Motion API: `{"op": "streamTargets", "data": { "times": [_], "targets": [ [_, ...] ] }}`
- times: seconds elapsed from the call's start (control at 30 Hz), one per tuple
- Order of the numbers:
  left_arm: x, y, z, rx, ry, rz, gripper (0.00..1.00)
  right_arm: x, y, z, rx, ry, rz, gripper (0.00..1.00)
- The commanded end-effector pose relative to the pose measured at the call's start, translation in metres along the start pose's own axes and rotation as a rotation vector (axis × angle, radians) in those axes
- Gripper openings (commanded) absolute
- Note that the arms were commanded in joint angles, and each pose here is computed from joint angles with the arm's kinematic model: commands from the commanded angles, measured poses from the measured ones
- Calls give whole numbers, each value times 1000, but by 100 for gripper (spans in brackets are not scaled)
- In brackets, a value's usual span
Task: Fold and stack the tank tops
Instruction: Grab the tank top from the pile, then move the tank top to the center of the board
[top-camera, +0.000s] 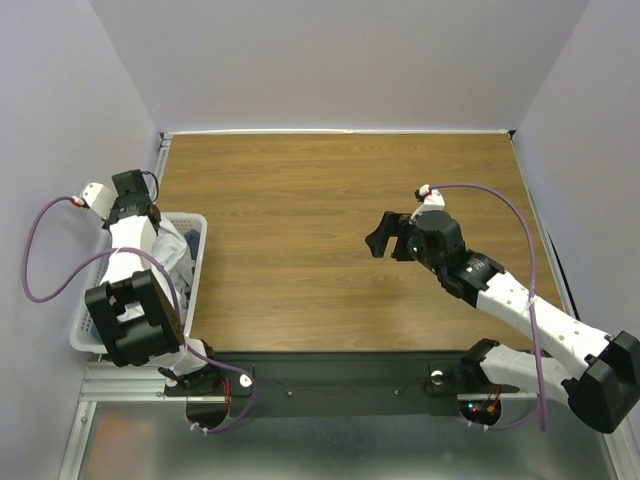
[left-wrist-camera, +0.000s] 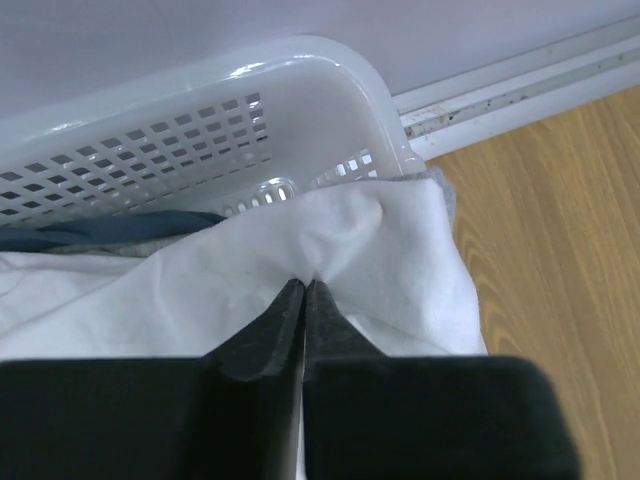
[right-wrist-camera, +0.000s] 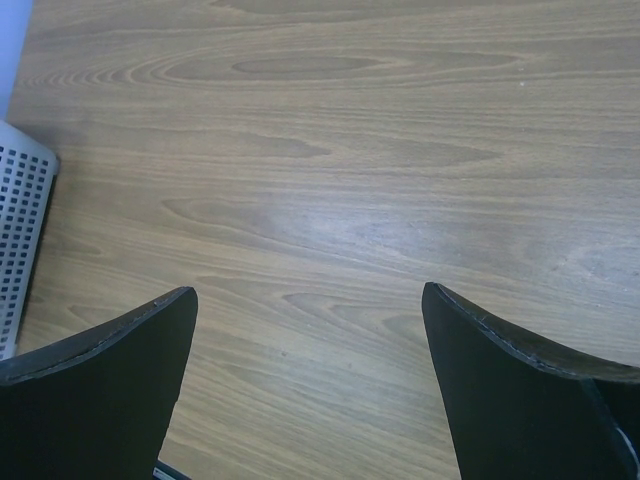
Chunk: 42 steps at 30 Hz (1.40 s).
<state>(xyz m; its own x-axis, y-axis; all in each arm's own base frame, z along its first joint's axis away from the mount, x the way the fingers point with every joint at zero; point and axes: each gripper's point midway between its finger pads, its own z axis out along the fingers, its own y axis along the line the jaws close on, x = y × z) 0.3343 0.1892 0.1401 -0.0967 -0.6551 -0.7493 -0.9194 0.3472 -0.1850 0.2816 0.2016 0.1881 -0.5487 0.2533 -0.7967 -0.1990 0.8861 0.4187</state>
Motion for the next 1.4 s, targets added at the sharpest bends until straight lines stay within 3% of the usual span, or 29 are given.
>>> {"op": "streamTargets", "data": {
  "times": [0.0,0.3,0.53,0.8,0.87,0.9,0.97,1.0,1.1,1.13,1.3,1.37],
  "targets": [
    [-22,-10,-7,51,-39,-30,0,-20,14,-8,-53,-53,-3,100],
    [-79,-26,-67,216,-160,-34,0,-26,24,-10,-87,-53,-12,100],
    [-126,-49,-146,464,-266,-37,0,-33,32,-11,-114,-58,-12,100],
    [-162,-97,-293,869,-374,-3,0,-52,44,-12,-133,-88,-19,100],
    [-160,-110,-327,955,-372,2,0,-62,48,-12,-136,-105,-19,100],
    [-156,-120,-363,1053,-365,6,0,-66,49,-13,-132,-117,-22,100],
    [-150,-132,-388,1114,-346,18,0,-81,53,-17,-132,-154,-16,100],
    [-143,-138,-424,1212,-324,21,0,-88,52,-19,-119,-177,-14,100],
    [-126,-153,-460,1273,-305,48,0,-111,54,-28,-101,-245,-2,100],
    [-116,-154,-491,1340,-281,54,0,-117,55,-31,-95,-262,3,100],
    [-49,-175,-535,1435,-181,161,0,-139,48,-47,-51,-349,36,100],
    [-20,-181,-527,1438,-150,196,0,-139,40,-51,-26,-367,45,100]
  ]
}}
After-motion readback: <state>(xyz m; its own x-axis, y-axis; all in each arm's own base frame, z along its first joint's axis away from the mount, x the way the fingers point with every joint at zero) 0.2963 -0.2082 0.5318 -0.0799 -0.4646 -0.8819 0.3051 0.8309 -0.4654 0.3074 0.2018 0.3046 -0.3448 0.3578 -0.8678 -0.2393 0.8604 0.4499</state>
